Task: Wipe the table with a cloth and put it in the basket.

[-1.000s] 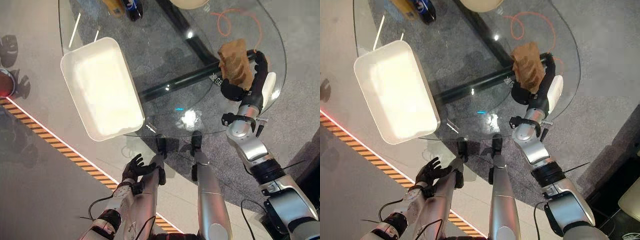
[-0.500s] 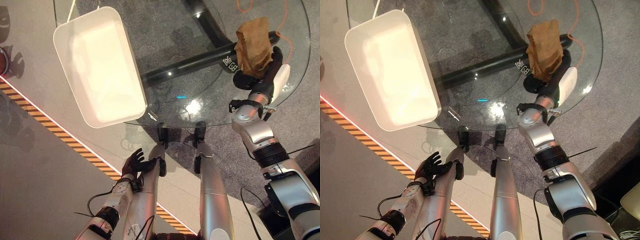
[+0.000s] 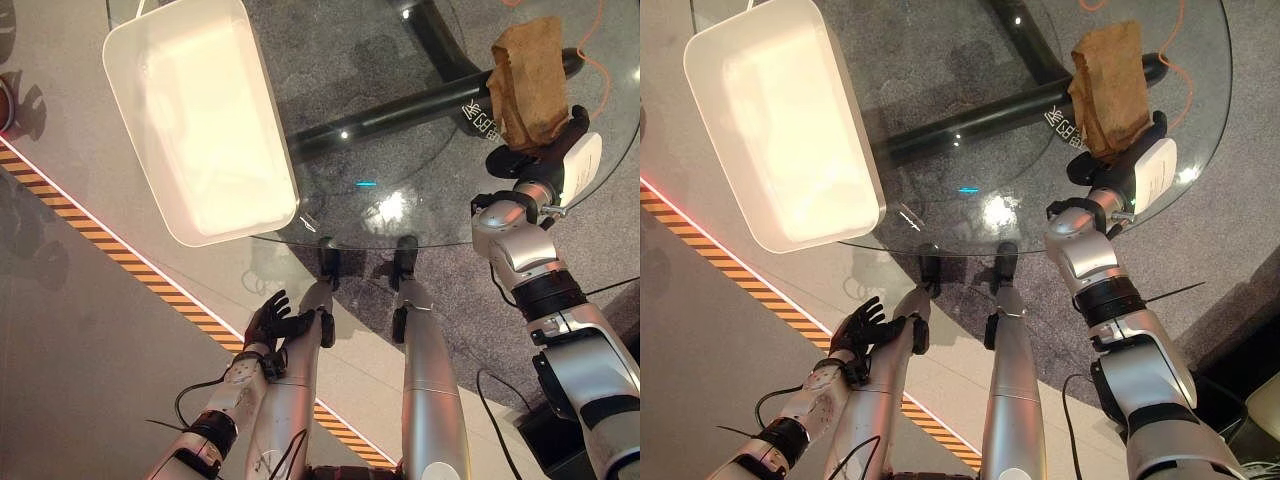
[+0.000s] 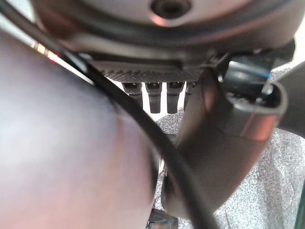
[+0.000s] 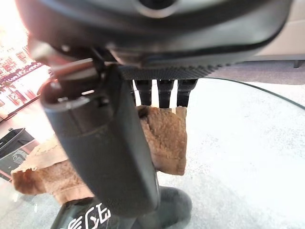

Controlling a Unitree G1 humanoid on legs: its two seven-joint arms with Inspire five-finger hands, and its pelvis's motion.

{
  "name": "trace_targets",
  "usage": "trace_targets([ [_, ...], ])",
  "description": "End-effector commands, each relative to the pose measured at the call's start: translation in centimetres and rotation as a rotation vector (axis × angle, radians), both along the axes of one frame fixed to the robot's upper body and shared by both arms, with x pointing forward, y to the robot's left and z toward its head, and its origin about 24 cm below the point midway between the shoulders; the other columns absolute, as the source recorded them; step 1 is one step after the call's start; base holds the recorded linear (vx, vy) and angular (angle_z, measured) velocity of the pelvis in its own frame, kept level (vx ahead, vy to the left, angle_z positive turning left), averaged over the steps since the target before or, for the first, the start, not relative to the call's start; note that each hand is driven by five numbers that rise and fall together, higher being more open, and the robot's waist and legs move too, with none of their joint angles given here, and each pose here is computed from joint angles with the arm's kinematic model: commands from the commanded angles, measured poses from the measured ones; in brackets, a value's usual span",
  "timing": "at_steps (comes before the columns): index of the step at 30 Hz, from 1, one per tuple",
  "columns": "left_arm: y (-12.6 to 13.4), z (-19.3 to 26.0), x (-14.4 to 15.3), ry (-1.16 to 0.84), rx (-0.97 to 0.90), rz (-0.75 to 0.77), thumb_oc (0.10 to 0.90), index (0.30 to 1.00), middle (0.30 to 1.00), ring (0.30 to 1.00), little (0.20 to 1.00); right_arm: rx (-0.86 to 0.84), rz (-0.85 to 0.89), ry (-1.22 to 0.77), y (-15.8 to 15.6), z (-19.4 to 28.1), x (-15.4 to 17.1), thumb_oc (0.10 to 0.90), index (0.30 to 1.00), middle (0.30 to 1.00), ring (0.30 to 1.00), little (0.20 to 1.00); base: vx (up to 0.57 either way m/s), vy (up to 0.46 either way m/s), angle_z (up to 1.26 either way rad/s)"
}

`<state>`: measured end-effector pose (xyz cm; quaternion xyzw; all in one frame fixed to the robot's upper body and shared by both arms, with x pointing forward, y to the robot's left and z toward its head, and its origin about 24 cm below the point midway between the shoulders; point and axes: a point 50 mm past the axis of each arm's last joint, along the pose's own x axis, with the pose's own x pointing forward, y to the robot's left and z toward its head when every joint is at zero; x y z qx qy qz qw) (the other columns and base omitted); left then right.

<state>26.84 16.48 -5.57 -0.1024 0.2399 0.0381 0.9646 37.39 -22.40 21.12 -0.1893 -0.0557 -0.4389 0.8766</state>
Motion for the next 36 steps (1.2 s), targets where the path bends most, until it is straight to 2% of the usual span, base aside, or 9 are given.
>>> trace_targets([
  [1, -1.4, -2.0, -2.6, 0.070, -0.067, -0.013, 0.800, 0.900, 0.900, 0.900, 0.900, -0.124, -0.138, -0.010, -4.2, 2.1, -0.9, 0.800, 0.900, 0.900, 0.900, 0.900, 0.00, 0.000, 0.00],
  [12, -1.4, -1.7, -2.6, 0.057, -0.078, -0.030, 0.800, 0.900, 0.900, 0.900, 0.900, -0.149, -0.125, 0.006, -5.0, 4.2, -0.1, 0.800, 0.900, 0.900, 0.900, 0.900, 0.00, 0.002, 0.01],
  [17, -1.2, -1.5, -2.5, 0.054, -0.077, -0.033, 0.800, 0.900, 0.900, 0.900, 0.900, -0.173, -0.013, 0.106, -5.0, 4.4, 0.6, 0.800, 0.900, 0.900, 0.900, 0.900, 0.00, 0.000, 0.00],
  [18, -1.2, -1.5, -2.5, 0.051, -0.078, -0.034, 0.800, 0.900, 0.900, 0.900, 0.900, -0.170, 0.015, 0.133, -5.0, 4.4, 0.8, 0.663, 0.782, 0.782, 0.782, 0.763, 0.00, 0.000, 0.00],
  [20, -1.0, -1.5, -2.5, 0.049, -0.078, -0.035, 0.800, 0.900, 0.900, 0.900, 0.900, -0.149, 0.040, 0.157, -5.0, 4.1, 0.9, 0.100, 0.300, 0.300, 0.300, 0.200, 0.00, 0.000, 0.00],
  [30, -0.6, -1.7, -3.0, 0.049, -0.083, -0.033, 0.800, 0.900, 0.900, 0.900, 0.900, -0.197, 0.068, 0.158, -5.4, 4.5, 1.0, 0.100, 0.300, 0.300, 0.300, 0.200, 0.00, 0.000, 0.00],
  [36, -0.8, -1.8, -3.2, 0.046, -0.094, -0.039, 0.800, 0.900, 0.900, 0.900, 0.900, -0.225, 0.089, 0.097, -4.4, 5.6, 1.0, 0.100, 0.300, 0.300, 0.300, 0.200, 0.00, 0.005, -0.01],
])
